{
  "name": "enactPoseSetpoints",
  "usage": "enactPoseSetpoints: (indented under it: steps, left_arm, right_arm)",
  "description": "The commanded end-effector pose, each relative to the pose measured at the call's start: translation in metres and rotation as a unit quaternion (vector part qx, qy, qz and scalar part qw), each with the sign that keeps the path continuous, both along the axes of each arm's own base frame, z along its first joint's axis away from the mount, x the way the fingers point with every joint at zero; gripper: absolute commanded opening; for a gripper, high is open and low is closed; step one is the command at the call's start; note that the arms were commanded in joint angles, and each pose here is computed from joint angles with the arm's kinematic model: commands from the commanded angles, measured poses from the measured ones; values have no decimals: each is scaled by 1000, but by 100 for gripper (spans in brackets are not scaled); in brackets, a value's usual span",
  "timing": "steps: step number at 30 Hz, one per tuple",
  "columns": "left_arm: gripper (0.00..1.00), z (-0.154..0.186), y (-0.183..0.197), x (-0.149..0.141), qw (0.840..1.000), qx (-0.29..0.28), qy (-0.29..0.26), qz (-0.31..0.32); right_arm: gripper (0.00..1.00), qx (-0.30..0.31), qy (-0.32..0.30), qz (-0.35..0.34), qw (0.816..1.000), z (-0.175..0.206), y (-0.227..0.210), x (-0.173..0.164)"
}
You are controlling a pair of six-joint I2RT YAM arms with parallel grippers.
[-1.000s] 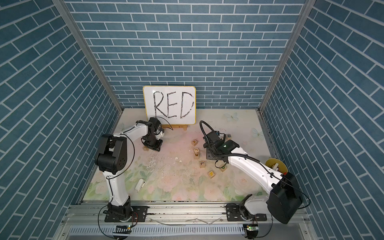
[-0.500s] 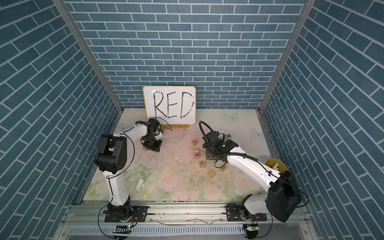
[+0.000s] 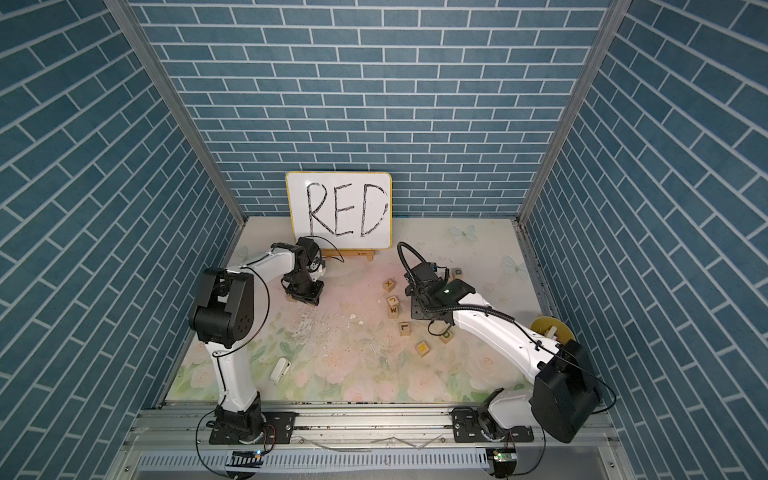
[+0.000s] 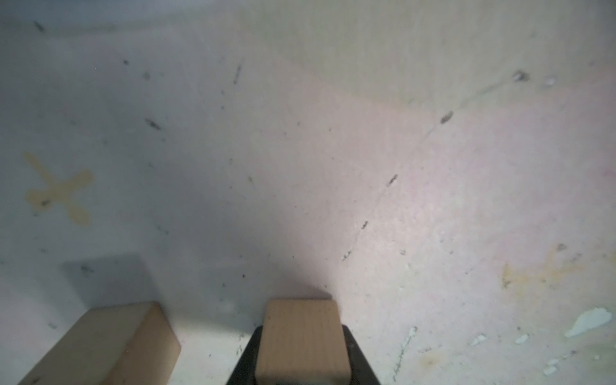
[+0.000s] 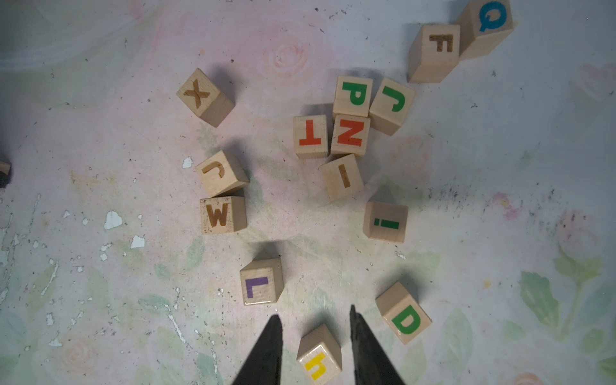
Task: Assemble the uppercase word "red" with letter blocks
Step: Place the letter block at the center of the board.
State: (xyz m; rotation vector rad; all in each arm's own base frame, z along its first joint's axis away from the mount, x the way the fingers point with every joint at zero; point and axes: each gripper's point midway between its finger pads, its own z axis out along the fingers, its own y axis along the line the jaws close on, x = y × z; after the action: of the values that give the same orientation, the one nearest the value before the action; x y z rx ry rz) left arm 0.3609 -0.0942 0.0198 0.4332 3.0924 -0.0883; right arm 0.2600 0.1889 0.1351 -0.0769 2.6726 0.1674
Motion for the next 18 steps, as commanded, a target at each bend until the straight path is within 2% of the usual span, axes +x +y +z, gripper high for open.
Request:
enactPoseSetpoints:
  steps: [1, 12, 18]
  left_arm:
    - [34, -3, 3, -2, 1000, 3, 4, 7]
    - [49, 9, 1, 2, 1000, 0, -9, 0]
    - [52, 44, -1, 10, 999, -9, -49, -4]
  right_arm:
    - [36, 0, 6, -5, 1000, -3, 2, 0]
    - [39, -5, -10, -15, 1000, 3, -6, 1]
    - [42, -9, -14, -22, 1000, 6, -10, 0]
